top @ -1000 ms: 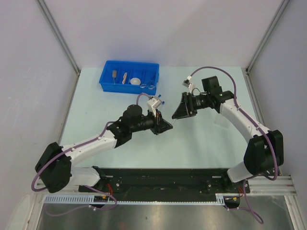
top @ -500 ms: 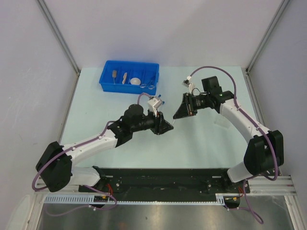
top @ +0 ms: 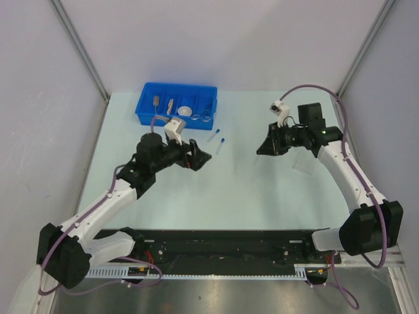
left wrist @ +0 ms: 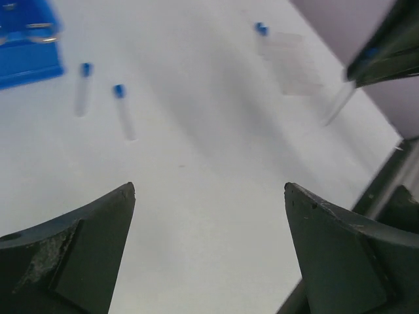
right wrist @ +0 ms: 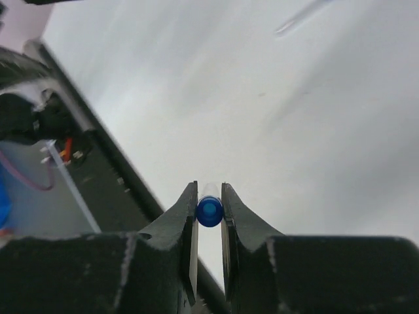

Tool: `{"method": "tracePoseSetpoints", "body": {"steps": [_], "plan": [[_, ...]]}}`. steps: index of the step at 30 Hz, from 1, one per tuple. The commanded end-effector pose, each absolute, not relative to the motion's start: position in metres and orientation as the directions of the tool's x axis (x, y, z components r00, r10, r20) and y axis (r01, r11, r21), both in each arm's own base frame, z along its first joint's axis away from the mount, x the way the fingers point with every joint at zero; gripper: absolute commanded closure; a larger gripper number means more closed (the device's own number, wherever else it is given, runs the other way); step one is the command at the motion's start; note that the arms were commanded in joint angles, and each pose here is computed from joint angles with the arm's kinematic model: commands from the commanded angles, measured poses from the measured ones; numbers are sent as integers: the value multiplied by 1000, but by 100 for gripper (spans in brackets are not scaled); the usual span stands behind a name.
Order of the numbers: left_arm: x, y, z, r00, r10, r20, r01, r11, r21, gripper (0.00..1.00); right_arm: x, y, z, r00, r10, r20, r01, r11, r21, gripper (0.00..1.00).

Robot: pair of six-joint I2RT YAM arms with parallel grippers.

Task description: Organize the chemistry lab equipment

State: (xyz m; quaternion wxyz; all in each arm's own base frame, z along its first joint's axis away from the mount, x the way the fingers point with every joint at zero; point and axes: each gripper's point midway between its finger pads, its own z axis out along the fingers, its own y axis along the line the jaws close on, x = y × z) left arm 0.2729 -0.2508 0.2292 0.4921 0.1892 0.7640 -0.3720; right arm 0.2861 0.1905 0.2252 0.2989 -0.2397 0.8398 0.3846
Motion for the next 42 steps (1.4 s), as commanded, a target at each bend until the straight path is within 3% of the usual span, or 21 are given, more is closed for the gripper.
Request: {"method": "tracePoseSetpoints", "body": {"steps": [1,8,16,42], "plan": [[289,-198,225,-467,13,-884,583,756,-297,0,319,134,229,-598,-166,-784,-589,755,289,100],[287,-156,201,-464,151,-873,503,856,-119,0,365,26,222,-542,-114,-833,-311,947,73,99],[286,-148,205,-441,172,-881,491,868,-77,0,405,-34,207,-523,-77,-849,-129,992,-10,99],[288,-142,200,-444,185,-877,470,881,-53,0,447,-57,130,-601,29,-798,-69,994,88,94]]}}
